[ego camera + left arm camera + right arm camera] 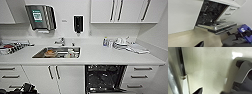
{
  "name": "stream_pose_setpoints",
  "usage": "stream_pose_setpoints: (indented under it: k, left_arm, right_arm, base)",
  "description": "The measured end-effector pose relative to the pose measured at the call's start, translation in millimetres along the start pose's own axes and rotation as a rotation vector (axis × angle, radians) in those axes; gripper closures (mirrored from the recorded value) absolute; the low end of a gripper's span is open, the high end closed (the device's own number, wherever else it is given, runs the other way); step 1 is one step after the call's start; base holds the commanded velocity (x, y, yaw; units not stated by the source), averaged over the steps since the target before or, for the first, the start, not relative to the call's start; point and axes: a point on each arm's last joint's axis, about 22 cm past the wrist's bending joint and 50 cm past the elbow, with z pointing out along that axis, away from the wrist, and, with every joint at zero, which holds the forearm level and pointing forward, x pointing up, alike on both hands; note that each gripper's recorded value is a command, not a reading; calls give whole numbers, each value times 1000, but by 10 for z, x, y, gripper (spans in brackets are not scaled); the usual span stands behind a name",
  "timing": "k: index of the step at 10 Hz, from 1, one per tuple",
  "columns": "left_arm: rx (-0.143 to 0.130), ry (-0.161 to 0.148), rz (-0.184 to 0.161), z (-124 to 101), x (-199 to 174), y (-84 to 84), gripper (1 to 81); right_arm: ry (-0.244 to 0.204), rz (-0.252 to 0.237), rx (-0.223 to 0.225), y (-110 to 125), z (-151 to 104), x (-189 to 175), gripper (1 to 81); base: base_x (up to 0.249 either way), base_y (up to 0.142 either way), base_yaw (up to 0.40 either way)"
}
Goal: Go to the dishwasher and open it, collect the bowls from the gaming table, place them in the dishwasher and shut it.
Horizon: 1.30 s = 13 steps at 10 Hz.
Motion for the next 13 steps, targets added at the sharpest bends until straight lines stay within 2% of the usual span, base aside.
stream_pose_setpoints:
  k: [1, 3, 4, 5, 6, 7, 8, 9, 10, 11, 12, 13]
  left_arm:
    - [23, -30, -31, 25, -180, -149, 10]
    - [59, -99, -85, 132, -587, -428, 10]
    - [87, -131, -115, 198, -782, -628, 10]
    - [123, -157, -146, 234, -978, -850, 10]
    - [147, -200, -185, 294, -1274, -1014, 10]
    - [155, -240, -214, 378, -1526, -1090, 10]
    - [166, -255, -233, 418, -1676, -1168, 10]
    - [176, -279, -248, 421, -1843, -1207, 10]
    - [164, -315, -263, 454, -2030, -1133, 10]
    - [142, -342, -279, 499, -2170, -1005, 10]
    - [134, -366, -299, 511, -2312, -933, 10]
    - [141, -392, -321, 492, -2474, -917, 10]
  right_arm:
    - [18, -114, -9, 48, -21, 53, 10]
    - [41, -462, -9, 78, -104, 104, 10]
    - [23, -639, -4, 148, -117, -3, 10]
    - [-1, -776, -4, 279, -119, -120, 10]
    - [-24, -871, -12, 449, -157, -189, 10]
    - [-40, -978, -18, 595, -227, -217, 10]
    - [-50, -1077, -27, 719, -285, -212, 10]
    - [-68, -1150, -42, 905, -341, -234, 10]
    - [-96, -1210, -63, 1141, -385, -300, 10]
    - [-124, -1224, -80, 1325, -442, -386, 10]
    - [-160, -1234, -93, 1526, -502, -526, 10]
    - [-183, -1241, -98, 1638, -562, -628, 10]
  base:
    - [0, 0, 0]
    - [0, 0, 0]
    - [0, 0, 0]
    - [0, 0, 0]
    - [0, 0, 0]
    - [0, 0, 0]
    - [0, 0, 0]
    - [0, 0, 0]
    - [0, 0, 0]
    - [0, 0, 0]
    - [0, 0, 0]
    - [0, 0, 0]
